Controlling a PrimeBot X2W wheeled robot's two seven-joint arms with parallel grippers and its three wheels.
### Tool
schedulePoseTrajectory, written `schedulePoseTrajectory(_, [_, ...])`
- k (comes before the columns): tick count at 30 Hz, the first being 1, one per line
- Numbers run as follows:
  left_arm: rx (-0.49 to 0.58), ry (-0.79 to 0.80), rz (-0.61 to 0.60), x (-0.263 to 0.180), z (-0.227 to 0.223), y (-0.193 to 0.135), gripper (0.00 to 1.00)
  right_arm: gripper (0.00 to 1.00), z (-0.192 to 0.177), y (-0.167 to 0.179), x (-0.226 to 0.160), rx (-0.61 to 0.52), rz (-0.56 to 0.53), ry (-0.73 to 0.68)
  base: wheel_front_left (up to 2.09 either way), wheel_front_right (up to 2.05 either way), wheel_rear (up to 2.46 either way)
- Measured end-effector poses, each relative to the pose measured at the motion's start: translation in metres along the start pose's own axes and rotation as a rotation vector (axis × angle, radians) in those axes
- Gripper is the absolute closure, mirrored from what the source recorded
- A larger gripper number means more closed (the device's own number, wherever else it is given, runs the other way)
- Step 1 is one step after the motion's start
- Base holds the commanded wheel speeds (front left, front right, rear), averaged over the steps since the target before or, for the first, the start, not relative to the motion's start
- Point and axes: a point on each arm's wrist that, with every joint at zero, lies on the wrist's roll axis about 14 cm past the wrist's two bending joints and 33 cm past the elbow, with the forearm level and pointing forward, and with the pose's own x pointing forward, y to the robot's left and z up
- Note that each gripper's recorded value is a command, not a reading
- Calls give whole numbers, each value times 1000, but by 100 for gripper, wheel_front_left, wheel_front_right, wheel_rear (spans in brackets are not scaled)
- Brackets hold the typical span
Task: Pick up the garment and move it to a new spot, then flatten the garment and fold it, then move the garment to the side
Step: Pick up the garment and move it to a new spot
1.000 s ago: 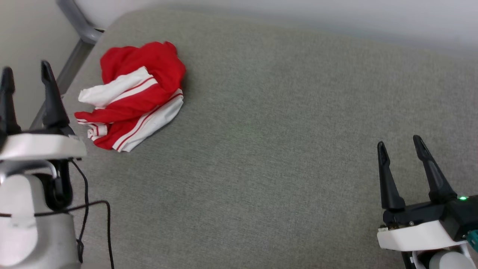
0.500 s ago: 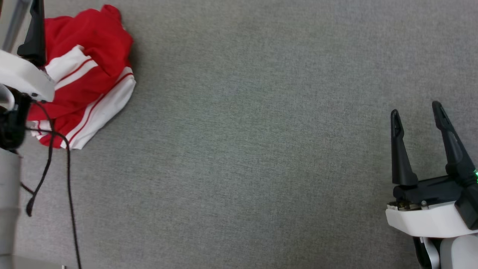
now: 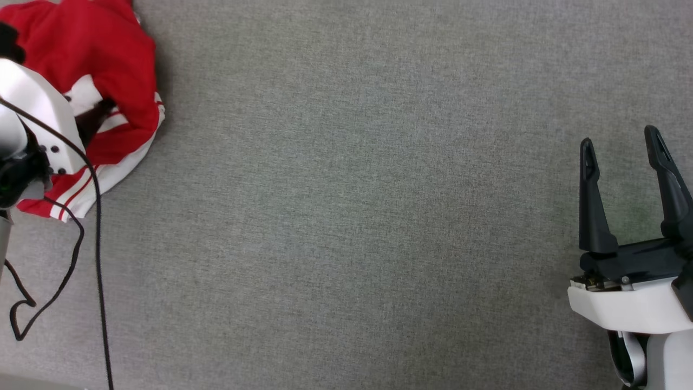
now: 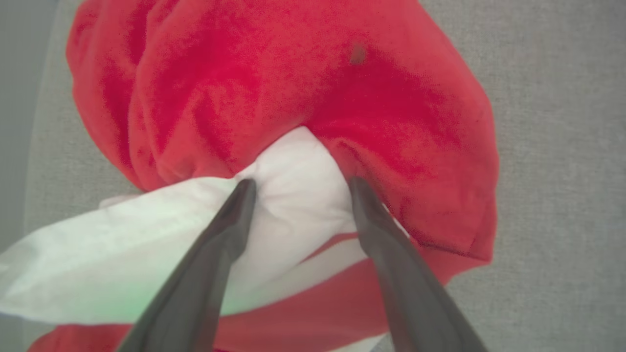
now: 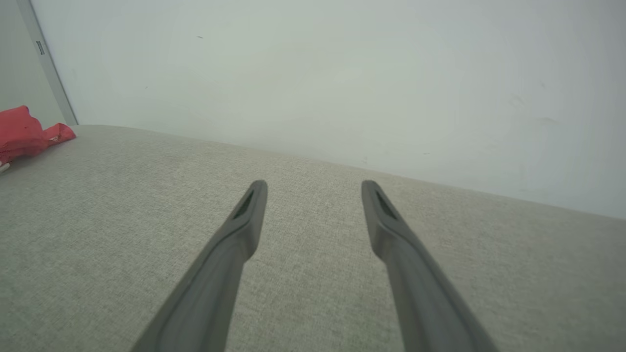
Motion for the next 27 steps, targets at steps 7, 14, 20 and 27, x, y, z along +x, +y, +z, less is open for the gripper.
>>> schedulePoseTrajectory(7, [3,234,-26,18,-42,-9,0,0,-11,-4,1,-2,-8,23,0,0,0])
schedulePoseTrajectory(14, [14,244,-40,21,-44,-14,100,0,-9,-9,-2,-13,-22,27,0,0,0])
schedulePoseTrajectory(20, [66,62,-16,7,-15,-9,100,0,9,-6,-4,-7,-18,-8,0,0,0])
schedulePoseTrajectory(27, [185,-255,-14,-45,63,-17,100,0,42,0,-14,11,-12,-64,0,0,0])
